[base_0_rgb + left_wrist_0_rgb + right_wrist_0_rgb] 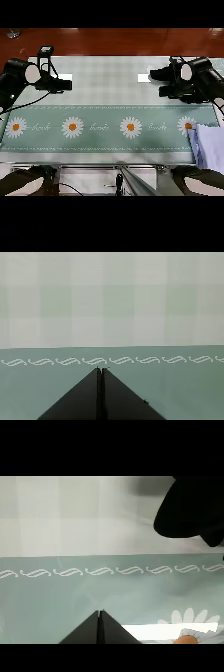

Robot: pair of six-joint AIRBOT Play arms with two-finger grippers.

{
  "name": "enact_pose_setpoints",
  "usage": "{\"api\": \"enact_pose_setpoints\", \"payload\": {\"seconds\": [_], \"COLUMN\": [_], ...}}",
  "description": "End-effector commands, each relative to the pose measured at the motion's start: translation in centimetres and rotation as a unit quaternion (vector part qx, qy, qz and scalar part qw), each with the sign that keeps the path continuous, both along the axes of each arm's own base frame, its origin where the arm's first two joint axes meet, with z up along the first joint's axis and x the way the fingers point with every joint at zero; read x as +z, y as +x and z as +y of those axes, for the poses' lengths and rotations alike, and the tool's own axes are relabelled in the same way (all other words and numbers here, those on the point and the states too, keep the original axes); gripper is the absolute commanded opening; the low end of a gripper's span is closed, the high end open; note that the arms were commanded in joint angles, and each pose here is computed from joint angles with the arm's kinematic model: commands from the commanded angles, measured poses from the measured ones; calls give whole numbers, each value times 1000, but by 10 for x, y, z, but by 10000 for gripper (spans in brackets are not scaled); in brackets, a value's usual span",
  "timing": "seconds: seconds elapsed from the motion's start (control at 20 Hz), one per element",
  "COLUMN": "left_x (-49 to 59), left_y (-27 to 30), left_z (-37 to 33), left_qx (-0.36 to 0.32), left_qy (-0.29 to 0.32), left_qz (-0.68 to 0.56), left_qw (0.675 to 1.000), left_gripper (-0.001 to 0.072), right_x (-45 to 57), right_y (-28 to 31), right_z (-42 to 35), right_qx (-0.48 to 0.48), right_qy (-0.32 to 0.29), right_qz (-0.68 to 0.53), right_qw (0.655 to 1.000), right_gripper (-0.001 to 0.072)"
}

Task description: Fold the shirts.

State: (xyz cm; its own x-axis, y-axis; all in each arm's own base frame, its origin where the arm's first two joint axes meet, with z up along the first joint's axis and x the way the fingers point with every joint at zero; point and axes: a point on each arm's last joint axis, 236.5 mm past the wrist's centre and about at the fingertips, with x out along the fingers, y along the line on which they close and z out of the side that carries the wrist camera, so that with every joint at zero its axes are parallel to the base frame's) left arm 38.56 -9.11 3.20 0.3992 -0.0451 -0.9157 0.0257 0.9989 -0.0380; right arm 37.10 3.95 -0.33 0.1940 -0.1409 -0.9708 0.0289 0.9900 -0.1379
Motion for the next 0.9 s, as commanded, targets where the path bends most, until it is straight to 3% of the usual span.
{"api": "enact_pose_setpoints", "payload": {"seconds": [0.0, 0.6, 0.85], "left_x": [0, 0, 21], "left_y": [0, 0, 37], "left_z": [0, 0, -12], "left_qx": [1, 1, -6], "left_qy": [0, 0, -25], "left_qz": [-1, -1, -90], "left_qw": [1000, 1000, 996], "left_gripper": [29, 29, 29], "right_x": [0, 0, 19], "right_y": [0, 0, 56], "right_z": [0, 0, -5], "right_qx": [0, 0, 35], "right_qy": [0, 0, -23], "right_qz": [1, 0, -120], "right_qw": [1000, 1000, 992], "right_gripper": [17, 17, 26]}}
